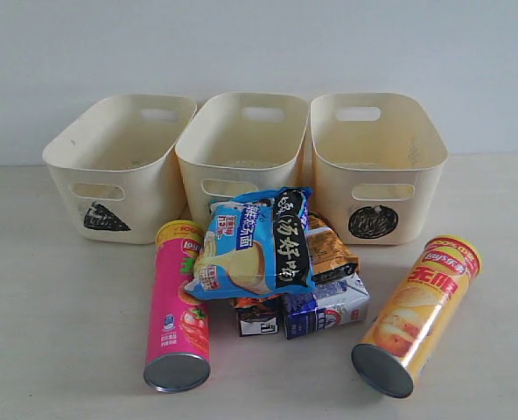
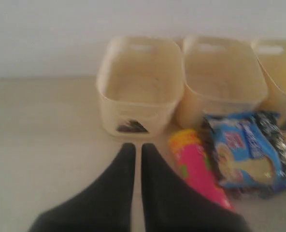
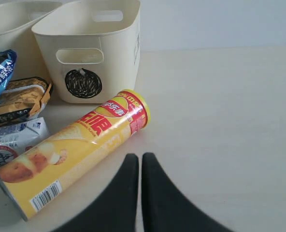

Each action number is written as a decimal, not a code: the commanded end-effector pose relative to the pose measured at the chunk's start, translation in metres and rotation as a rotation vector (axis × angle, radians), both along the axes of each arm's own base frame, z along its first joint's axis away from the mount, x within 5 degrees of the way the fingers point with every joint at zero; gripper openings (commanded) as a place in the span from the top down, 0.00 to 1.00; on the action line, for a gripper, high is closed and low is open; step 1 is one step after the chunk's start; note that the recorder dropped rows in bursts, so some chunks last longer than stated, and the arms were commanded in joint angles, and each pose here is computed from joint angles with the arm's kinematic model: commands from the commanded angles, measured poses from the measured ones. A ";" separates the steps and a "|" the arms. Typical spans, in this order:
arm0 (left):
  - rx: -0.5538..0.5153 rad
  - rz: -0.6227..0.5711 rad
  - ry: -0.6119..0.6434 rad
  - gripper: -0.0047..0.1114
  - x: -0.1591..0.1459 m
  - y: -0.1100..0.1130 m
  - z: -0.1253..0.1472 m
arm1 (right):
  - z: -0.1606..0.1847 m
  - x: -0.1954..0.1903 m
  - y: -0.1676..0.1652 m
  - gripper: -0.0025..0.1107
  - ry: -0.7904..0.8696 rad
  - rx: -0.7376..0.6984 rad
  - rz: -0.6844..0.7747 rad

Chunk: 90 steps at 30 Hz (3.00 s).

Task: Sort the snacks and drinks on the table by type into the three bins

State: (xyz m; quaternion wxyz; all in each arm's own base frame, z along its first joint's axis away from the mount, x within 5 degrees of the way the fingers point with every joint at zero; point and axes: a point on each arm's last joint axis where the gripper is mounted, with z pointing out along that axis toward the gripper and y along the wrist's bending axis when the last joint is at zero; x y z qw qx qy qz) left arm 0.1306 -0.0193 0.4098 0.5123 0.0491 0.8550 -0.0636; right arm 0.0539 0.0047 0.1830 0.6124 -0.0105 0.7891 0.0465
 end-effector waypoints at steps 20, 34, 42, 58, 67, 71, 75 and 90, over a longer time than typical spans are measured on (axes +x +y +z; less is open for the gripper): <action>-0.111 -0.472 0.476 0.92 0.060 -0.086 -0.053 | 0.001 0.000 0.000 0.98 -0.014 -0.002 -0.002; 0.122 -0.213 0.753 0.77 0.117 -0.148 -0.159 | 0.001 0.000 0.000 0.98 -0.014 -0.002 -0.002; 0.070 -0.100 0.807 0.21 0.134 -0.159 -0.194 | 0.001 0.000 0.000 0.98 -0.014 -0.002 -0.002; 0.007 -0.042 0.814 0.18 0.156 -0.174 -0.243 | 0.001 0.000 0.000 0.98 -0.014 -0.002 -0.002; 0.041 -0.026 0.874 0.38 0.158 -0.175 -0.268 | 0.001 0.000 0.000 0.98 -0.014 -0.002 -0.002; 0.051 -0.021 0.891 0.73 0.156 -0.174 -0.269 | 0.001 0.000 0.000 0.98 -0.014 -0.002 -0.002; 0.064 -0.026 0.902 0.92 0.153 -0.172 -0.262 | 0.001 0.000 0.000 0.98 -0.014 -0.002 -0.002; 0.119 -0.053 0.810 0.92 0.135 -0.153 -0.196 | 0.001 0.000 0.000 0.98 -0.014 -0.002 -0.002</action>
